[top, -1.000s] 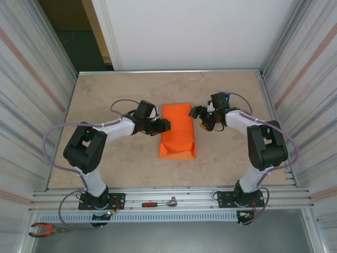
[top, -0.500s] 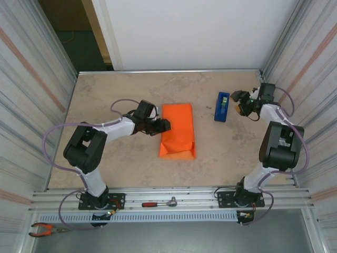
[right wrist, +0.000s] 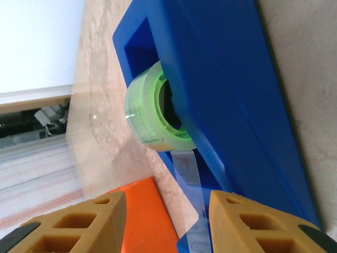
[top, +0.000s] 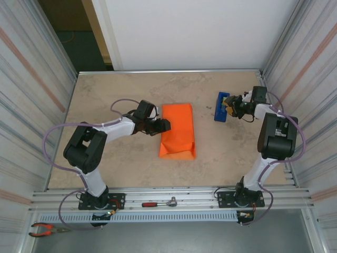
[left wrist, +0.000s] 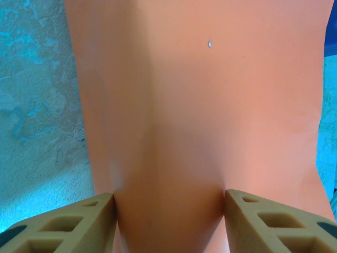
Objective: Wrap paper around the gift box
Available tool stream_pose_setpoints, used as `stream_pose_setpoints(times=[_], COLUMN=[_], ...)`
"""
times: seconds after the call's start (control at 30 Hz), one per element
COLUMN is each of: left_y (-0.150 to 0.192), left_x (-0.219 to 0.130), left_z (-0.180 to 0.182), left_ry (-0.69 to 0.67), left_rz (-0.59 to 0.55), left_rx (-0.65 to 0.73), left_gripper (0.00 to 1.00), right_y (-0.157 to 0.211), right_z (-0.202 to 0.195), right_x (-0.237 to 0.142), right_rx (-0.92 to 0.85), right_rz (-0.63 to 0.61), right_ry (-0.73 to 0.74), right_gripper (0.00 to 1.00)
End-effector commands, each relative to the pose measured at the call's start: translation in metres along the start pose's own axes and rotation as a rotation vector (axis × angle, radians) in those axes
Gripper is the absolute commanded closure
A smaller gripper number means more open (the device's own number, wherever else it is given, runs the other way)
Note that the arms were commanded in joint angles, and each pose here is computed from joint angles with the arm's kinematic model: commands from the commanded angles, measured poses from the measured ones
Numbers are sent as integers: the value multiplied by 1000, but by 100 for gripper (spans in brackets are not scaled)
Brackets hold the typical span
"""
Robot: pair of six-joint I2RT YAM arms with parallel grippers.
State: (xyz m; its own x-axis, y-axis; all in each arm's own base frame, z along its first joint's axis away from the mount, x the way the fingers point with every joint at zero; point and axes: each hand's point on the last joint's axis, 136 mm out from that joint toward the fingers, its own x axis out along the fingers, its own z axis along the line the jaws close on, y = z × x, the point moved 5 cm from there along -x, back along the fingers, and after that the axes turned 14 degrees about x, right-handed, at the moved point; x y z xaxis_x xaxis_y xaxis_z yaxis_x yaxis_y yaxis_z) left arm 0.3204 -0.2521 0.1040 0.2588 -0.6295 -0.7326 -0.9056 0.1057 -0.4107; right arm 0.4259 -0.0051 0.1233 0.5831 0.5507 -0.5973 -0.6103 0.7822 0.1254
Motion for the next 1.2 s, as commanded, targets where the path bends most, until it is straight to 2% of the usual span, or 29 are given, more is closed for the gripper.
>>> stream_pose_setpoints(times=[0.0,0.27,0.6,0.73,0.87,1.17], left_y=[39,39,40,40,39,40], left_x=[15,16,17,17,17,16], left_z=[33,33,34,34,33,34], left_ry=[-159,-157,-160,-160,-160,-163], left_rz=[151,155,158,158,157,158], left_rx=[-37,-36,-40,-40,-40,-41], left_gripper=[46,46,46,46,46,46], right_y=[1,3,2,3,4,5], right_z=[-10,-22,-23,-20,-20,-19], right_x=[2,3,5,5,6,8], right_rx=[-3,13,11,6,3,2], right_rz=[8,12,21,27,31,45], right_ry=[7,24,20,13,12,9], right_gripper=[56,58,72,73,81,84])
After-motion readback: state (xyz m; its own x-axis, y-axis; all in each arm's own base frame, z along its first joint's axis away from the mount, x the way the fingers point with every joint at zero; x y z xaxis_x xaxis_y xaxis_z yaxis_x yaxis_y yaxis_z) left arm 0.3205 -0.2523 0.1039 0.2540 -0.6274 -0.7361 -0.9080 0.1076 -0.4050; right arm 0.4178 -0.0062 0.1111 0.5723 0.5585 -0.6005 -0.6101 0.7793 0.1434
